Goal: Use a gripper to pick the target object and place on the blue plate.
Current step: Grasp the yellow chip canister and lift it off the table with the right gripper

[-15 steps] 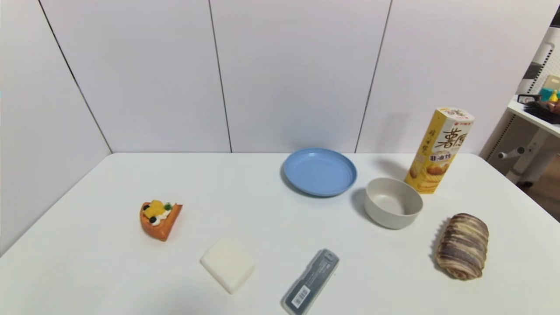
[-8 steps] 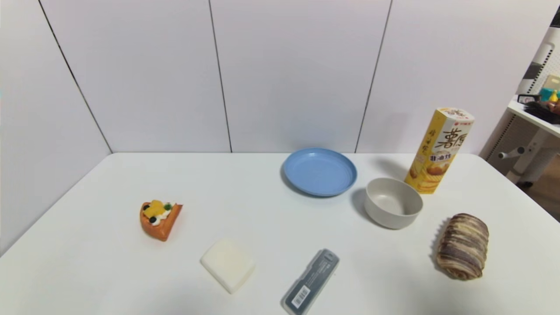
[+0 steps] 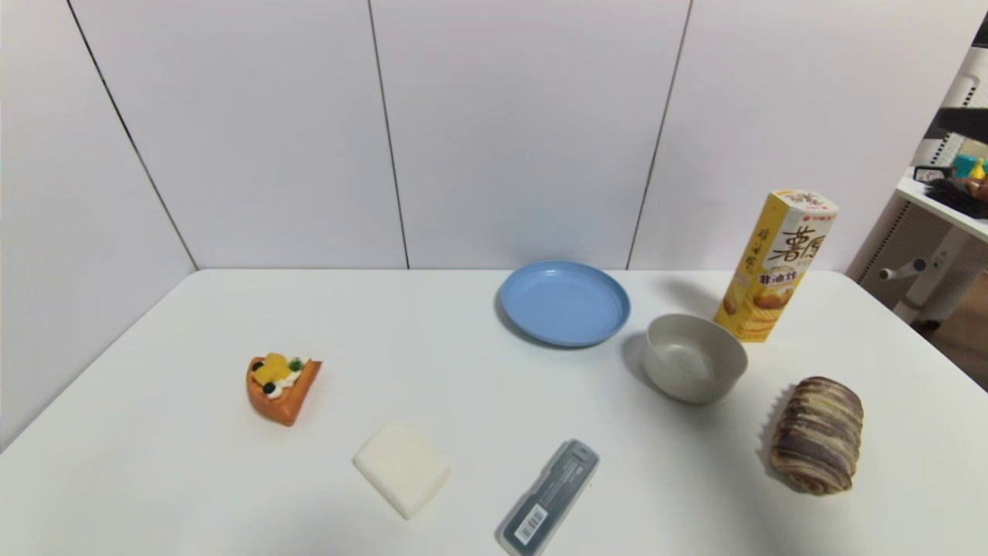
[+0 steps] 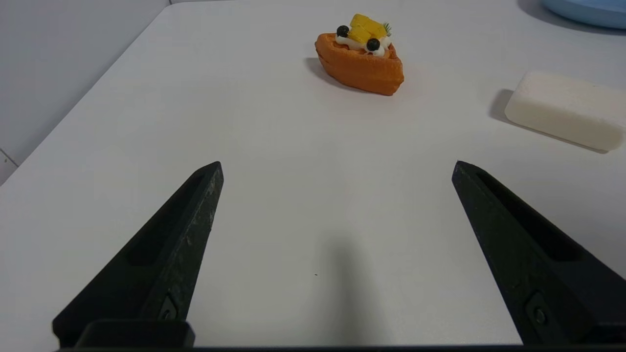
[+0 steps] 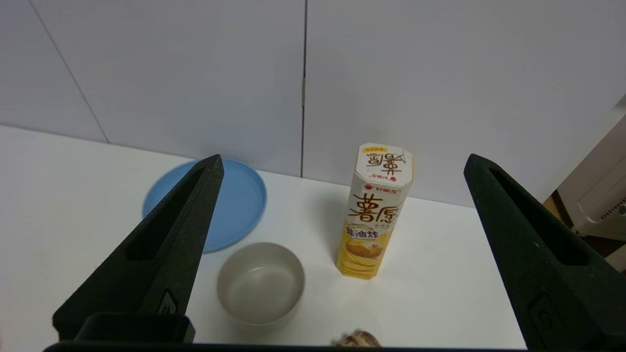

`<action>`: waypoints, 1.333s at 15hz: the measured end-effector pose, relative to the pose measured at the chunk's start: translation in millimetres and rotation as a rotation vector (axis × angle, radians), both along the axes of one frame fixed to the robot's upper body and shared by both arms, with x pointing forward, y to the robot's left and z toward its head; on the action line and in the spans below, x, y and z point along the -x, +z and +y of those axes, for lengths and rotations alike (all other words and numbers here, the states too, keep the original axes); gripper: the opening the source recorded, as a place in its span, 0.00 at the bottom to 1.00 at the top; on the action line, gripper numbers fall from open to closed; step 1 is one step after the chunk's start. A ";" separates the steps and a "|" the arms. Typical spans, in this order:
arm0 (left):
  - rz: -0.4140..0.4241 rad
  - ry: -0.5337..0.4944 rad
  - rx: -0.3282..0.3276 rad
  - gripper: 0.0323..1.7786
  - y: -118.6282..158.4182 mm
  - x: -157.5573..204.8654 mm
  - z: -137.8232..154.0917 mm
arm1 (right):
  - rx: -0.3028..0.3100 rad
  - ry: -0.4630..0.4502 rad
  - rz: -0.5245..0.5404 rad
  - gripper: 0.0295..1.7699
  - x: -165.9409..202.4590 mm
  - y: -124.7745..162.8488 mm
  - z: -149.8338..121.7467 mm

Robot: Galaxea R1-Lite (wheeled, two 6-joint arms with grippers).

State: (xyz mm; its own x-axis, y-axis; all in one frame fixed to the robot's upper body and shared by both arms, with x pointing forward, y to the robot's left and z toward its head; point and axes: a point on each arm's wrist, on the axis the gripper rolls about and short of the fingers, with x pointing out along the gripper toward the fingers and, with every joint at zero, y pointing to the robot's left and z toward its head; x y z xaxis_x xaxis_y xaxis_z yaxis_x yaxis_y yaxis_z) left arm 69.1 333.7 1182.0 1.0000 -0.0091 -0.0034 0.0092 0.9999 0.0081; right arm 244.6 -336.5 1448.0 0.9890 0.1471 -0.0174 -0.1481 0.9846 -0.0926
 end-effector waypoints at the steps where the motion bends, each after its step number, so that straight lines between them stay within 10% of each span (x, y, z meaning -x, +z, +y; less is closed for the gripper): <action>1: 0.000 0.000 0.000 0.95 0.0 0.0 0.0 | 0.024 0.002 0.019 0.96 -12.1 -9.7 -0.4; 12: 0.000 0.000 0.000 0.95 0.0 0.0 0.0 | 0.009 -0.131 0.149 0.96 -89.0 -135.3 -16.6; 20: 0.000 0.000 0.000 0.95 0.0 0.0 0.0 | 0.011 -0.109 0.178 0.96 -144.3 -154.4 -13.8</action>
